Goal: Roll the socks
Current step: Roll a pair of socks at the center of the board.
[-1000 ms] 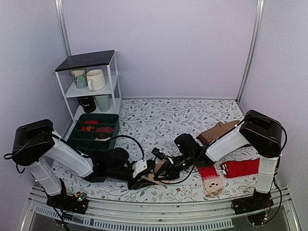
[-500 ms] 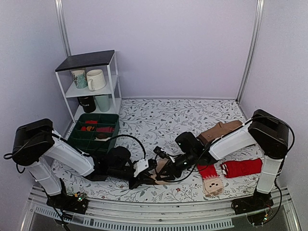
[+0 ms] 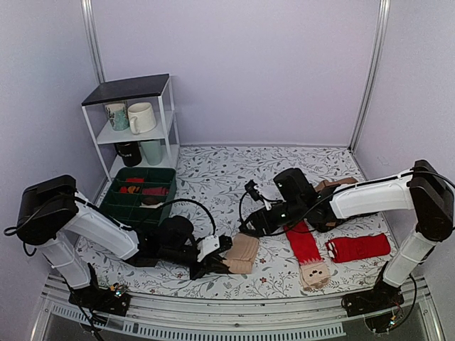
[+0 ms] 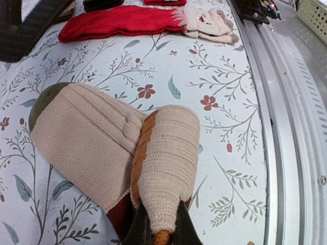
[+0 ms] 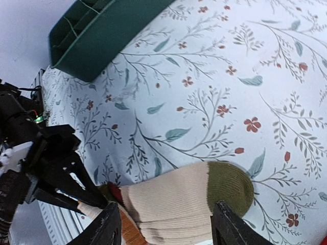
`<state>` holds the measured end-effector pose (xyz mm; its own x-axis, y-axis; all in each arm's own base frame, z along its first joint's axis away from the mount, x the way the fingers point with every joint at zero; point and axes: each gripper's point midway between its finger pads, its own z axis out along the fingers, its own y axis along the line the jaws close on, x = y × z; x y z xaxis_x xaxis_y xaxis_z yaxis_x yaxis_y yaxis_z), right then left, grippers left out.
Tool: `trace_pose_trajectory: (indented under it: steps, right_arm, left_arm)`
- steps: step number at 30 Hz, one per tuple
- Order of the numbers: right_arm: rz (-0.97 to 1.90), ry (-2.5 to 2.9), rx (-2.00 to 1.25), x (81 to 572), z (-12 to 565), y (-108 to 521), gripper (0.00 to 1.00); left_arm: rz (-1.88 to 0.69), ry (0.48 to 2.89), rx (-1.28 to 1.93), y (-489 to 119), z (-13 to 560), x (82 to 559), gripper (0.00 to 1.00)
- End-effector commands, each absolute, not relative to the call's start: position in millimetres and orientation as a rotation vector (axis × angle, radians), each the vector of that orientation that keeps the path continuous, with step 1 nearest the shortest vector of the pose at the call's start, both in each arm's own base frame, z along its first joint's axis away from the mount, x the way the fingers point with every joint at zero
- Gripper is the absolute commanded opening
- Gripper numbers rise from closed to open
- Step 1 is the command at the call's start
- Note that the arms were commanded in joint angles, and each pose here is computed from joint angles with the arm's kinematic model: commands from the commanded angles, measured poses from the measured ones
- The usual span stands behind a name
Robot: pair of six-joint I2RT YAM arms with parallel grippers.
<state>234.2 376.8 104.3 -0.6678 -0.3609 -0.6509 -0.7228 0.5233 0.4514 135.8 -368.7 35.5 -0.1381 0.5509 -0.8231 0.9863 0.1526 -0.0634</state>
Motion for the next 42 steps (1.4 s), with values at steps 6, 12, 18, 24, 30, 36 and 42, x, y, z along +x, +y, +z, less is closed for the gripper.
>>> trace_pose_trajectory:
  steps: [6,12,18,24,30,36,42]
  right_arm:
    - [0.923,2.528,-0.771,235,54,361,0.61]
    - [0.888,2.6,-0.746,232,32,355,0.6]
    - [0.87,2.643,-0.732,228,13,351,0.51]
    - [0.837,2.627,-0.769,236,0,356,0.14]
    - [0.723,2.492,-0.811,285,9,357,0.0]
    - [0.718,2.414,-0.816,321,22,351,0.0]
    - [0.819,2.415,-0.836,302,30,351,0.23]
  left_arm:
    - [-0.867,1.867,1.552,-359,12,118,0.0]
    - [-0.867,1.873,1.549,-359,11,118,0.0]
    - [-0.87,1.882,1.538,-358,11,118,0.0]
    - [-0.869,1.872,1.54,-363,14,121,0.0]
    - [-0.851,1.906,1.526,-376,8,139,0.0]
    - [-0.853,1.978,1.482,-384,7,165,0.0]
    - [-0.899,2.056,1.445,-373,-3,159,0.0]
